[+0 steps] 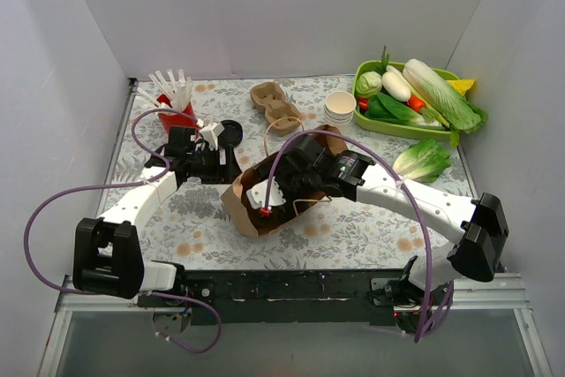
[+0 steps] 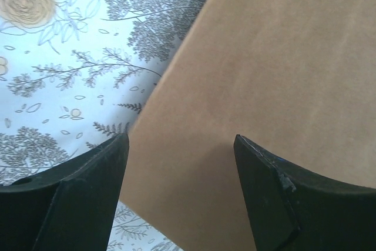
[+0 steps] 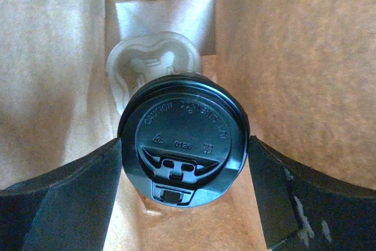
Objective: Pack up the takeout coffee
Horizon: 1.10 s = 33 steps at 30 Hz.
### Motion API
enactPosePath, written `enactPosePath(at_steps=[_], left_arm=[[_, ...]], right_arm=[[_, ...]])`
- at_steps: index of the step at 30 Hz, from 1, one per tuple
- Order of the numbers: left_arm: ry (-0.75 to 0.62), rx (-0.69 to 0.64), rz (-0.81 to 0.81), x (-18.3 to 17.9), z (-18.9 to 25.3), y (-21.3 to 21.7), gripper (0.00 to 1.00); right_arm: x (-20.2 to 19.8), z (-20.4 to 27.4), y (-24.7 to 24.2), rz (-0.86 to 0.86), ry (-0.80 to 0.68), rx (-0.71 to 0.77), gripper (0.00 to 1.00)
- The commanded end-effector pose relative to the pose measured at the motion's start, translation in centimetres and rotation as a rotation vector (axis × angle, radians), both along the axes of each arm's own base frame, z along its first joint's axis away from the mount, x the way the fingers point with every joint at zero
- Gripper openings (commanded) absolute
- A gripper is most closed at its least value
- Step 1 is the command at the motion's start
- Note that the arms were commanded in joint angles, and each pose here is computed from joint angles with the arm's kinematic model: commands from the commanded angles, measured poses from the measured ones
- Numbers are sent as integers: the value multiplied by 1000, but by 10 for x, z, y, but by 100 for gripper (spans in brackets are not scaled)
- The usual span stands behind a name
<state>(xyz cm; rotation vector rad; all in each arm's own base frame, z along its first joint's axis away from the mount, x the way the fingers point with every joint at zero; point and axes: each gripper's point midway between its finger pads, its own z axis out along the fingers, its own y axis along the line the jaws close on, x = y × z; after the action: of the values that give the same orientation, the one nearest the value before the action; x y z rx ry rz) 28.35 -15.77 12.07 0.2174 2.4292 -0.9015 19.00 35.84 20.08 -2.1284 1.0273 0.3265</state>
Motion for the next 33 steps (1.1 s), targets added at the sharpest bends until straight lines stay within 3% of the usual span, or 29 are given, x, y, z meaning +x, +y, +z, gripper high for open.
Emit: enactPosePath(at_steps=[1, 7, 15, 25, 33], left_arm=[[-83, 53, 25, 18, 5, 13, 73], [-127, 50, 43, 35, 18, 15, 73], [-72, 55, 31, 39, 15, 13, 73], [-62, 72, 19, 41, 17, 16, 73], [-49, 76, 12, 39, 13, 17, 73]], right_arm=[[-19, 9, -10, 76, 13, 38, 1], [-27, 11, -24, 75, -36, 107, 1], [-22, 2, -18, 106, -94, 154, 1], [-10, -4, -14, 130, -57, 175, 1], [-21, -12, -9, 258, 18, 152, 1]])
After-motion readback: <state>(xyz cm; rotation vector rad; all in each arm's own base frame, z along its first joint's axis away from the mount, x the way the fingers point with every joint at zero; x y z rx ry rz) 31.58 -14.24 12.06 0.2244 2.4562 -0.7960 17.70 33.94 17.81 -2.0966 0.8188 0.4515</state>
